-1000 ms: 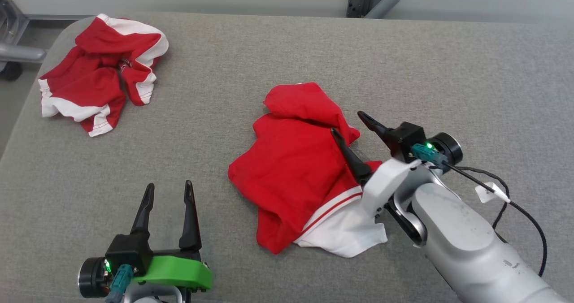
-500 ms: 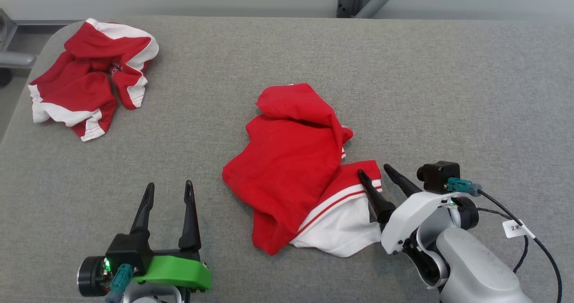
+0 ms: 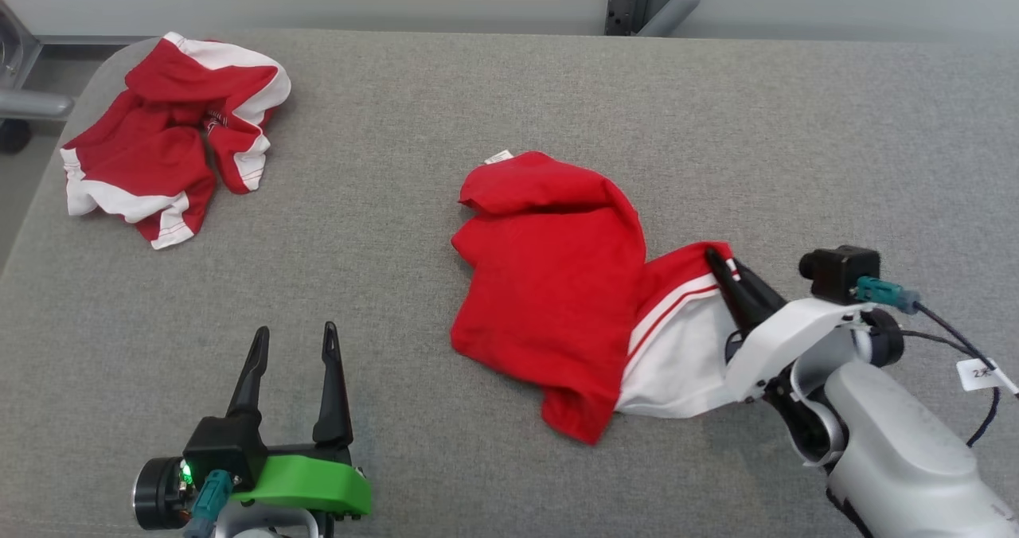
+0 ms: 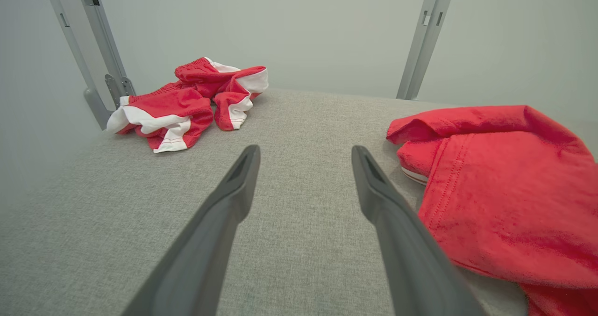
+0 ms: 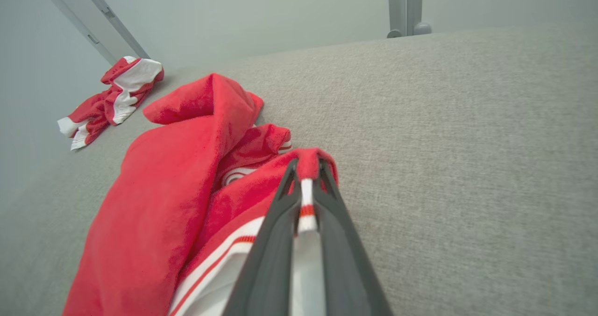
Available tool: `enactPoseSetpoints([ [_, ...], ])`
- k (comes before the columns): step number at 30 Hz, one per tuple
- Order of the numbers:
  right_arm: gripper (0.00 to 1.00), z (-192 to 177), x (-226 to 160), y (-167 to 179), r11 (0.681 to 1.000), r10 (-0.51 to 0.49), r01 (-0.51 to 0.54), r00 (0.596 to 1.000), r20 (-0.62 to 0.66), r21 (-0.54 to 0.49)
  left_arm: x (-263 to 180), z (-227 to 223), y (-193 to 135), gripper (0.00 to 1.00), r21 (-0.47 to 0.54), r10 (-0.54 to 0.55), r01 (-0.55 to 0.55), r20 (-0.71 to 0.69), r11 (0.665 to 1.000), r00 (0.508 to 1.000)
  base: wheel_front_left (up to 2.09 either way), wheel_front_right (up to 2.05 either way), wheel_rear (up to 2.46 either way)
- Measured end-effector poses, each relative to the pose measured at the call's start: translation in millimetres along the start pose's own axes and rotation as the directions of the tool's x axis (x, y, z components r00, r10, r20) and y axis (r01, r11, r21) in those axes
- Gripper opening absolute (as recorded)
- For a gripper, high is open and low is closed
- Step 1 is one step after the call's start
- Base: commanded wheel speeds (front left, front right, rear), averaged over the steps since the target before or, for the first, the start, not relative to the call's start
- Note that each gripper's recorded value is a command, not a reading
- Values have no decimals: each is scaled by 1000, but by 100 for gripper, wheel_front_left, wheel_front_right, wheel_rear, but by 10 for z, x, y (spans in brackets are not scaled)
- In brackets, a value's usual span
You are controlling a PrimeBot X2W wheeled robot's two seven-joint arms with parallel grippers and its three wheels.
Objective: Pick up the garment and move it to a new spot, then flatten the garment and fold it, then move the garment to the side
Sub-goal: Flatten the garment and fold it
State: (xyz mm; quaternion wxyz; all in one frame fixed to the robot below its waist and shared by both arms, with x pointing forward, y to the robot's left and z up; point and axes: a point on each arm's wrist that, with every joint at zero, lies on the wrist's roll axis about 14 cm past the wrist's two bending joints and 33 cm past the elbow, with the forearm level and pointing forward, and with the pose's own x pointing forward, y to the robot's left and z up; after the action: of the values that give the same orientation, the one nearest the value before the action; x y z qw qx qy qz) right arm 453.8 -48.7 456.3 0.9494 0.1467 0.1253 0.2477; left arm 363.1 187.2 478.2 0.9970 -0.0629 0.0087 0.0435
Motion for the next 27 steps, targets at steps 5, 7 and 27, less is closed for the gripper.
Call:
enactPoseSetpoints([
  [5, 0, 304, -59, -448, 990, -94, 99, 994, 50, -104, 3, -4, -44, 100, -2, -13, 13, -1, 1000, 1000, 0, 0, 0],
  [7, 0, 387, -80, -602, 983, -132, 138, 990, 56, -121, 1, -13, -55, 100, -3, -17, 17, -3, 1000, 1000, 0, 0, 0],
  [27, 100, 510, -349, -1447, 896, -374, 383, 924, 82, -226, -26, -68, -141, 100, 1, -47, 47, -20, 999, 999, 0, 0, 0],
])
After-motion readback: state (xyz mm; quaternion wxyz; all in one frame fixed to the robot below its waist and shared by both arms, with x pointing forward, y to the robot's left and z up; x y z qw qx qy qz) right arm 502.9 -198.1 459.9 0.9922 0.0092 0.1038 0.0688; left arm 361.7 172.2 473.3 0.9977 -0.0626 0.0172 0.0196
